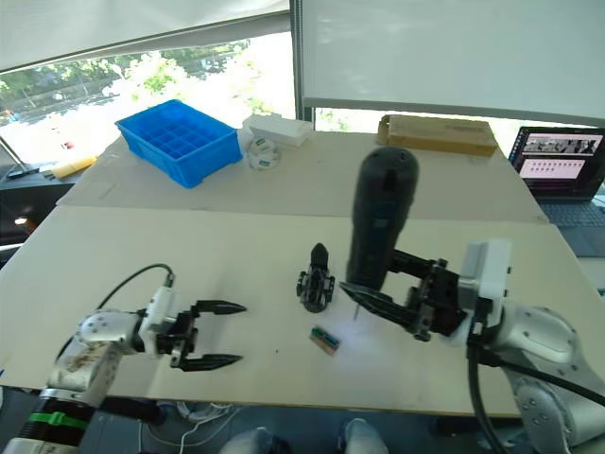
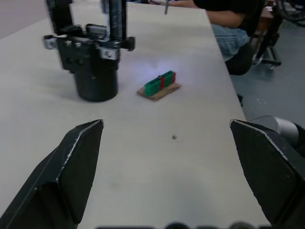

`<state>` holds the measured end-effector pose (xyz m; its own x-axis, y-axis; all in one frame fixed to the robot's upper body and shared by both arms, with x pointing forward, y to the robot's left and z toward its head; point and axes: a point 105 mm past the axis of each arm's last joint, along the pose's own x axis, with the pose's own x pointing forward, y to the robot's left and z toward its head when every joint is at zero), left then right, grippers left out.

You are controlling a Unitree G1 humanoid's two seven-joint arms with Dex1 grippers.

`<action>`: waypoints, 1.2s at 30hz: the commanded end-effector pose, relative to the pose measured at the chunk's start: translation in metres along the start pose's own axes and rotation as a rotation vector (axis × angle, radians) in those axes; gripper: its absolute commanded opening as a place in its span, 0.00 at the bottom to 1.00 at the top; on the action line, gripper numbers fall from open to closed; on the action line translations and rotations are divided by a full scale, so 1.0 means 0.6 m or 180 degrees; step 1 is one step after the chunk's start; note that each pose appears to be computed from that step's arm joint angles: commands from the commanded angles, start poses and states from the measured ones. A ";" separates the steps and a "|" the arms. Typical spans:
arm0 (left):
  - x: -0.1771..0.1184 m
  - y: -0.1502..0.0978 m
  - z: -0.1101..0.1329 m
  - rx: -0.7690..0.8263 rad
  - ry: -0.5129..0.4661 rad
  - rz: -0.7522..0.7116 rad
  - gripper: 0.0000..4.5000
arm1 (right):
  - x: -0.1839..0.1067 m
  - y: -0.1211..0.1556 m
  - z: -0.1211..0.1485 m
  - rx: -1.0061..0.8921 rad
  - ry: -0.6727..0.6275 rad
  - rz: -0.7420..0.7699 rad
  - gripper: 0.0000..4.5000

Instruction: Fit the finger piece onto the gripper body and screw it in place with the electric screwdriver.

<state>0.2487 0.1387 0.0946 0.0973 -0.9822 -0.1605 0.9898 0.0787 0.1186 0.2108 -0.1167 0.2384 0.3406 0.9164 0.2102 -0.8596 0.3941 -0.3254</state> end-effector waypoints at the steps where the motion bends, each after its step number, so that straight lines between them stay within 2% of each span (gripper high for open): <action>1: 0.042 0.001 -0.005 0.0044 0.0076 -0.0075 1.00 | 0.022 0.016 0.014 -0.0117 -0.0168 0.0133 0.42; 6: 0.082 0.008 -0.023 0.0009 0.0151 -0.0069 1.00 | 0.031 0.026 -0.004 -0.0126 -0.0162 0.0256 0.42; 21: 0.149 0.013 -0.045 0.0056 0.0226 -0.0070 1.00 | 0.034 0.033 -0.030 -0.0186 -0.0174 0.0335 0.42; 36: 0.175 0.003 -0.039 0.0015 0.0189 -0.0226 1.00 | 0.033 0.024 -0.048 -0.0157 -0.0169 0.0264 0.42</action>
<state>0.2713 0.0480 0.0611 0.0806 -0.9731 -0.2158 0.9887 0.0507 0.1408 0.2217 -0.0915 0.1980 0.2752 0.9442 0.1809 -0.8901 0.3213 -0.3232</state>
